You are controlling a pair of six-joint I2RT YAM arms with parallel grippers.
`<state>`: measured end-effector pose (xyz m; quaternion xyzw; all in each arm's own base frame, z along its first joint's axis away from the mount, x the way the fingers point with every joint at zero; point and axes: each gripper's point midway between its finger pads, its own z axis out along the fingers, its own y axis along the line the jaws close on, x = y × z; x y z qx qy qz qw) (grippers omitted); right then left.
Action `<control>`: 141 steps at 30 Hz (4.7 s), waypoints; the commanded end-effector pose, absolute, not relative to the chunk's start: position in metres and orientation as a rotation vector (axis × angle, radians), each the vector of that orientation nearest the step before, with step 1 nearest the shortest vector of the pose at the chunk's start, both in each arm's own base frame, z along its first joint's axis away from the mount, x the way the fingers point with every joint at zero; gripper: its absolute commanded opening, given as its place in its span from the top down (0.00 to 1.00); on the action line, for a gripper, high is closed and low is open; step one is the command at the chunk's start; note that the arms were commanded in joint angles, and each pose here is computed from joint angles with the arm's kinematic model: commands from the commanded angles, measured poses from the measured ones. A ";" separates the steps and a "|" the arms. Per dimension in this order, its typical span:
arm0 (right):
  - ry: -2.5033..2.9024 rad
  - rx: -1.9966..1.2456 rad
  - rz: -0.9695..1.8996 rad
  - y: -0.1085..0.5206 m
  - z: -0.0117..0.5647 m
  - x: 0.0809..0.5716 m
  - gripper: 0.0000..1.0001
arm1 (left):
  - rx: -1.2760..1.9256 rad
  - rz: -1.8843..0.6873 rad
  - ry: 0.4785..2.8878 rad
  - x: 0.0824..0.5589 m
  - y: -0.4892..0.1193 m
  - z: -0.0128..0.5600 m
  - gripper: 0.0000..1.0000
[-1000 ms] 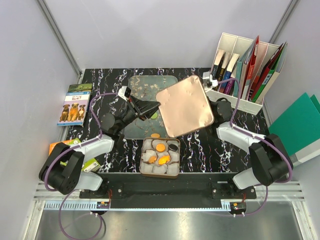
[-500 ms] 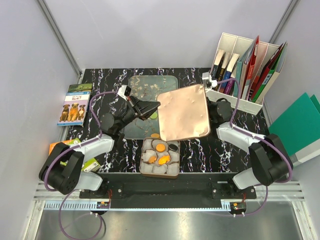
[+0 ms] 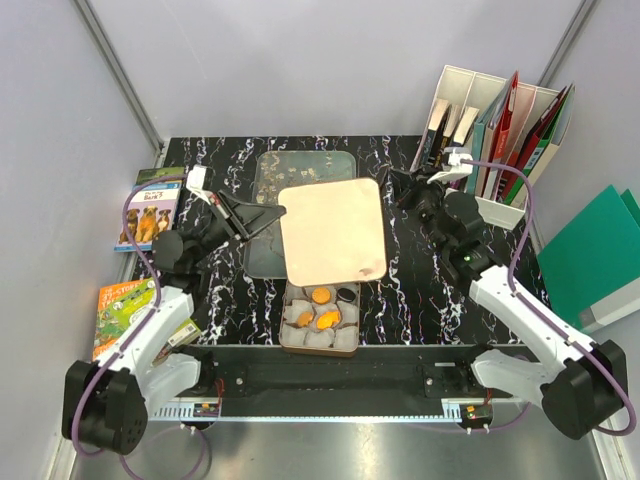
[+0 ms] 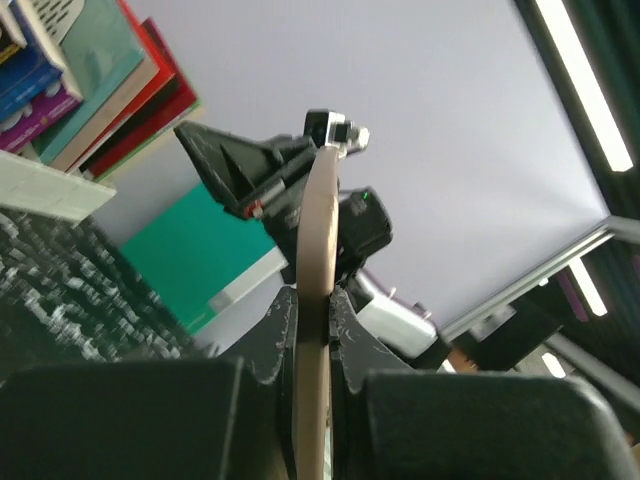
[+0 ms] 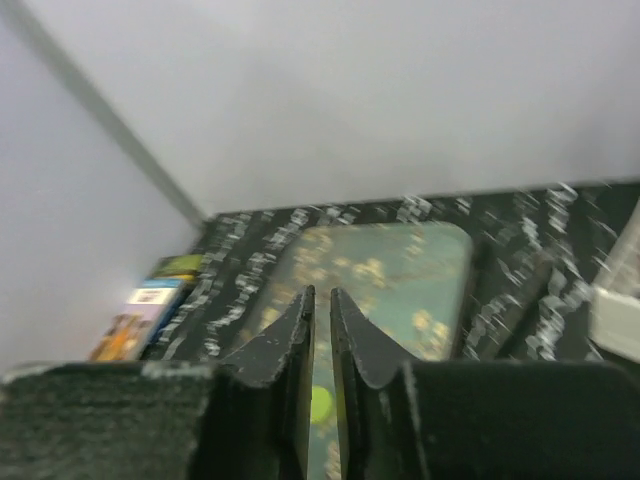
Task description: Pack the cookies
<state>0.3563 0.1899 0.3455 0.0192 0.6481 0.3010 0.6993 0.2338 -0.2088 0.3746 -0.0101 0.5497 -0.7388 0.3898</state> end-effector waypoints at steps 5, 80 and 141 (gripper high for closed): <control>1.689 0.404 0.252 0.110 0.281 0.359 0.87 | -0.005 -1.645 1.723 0.238 -0.213 0.304 1.00; 2.088 0.385 0.487 0.146 0.168 0.298 0.83 | -0.315 -1.281 2.386 0.219 -0.190 0.104 1.00; 2.428 -0.268 1.587 0.326 0.072 0.178 0.83 | -0.498 -0.863 2.561 0.223 -0.148 0.061 0.33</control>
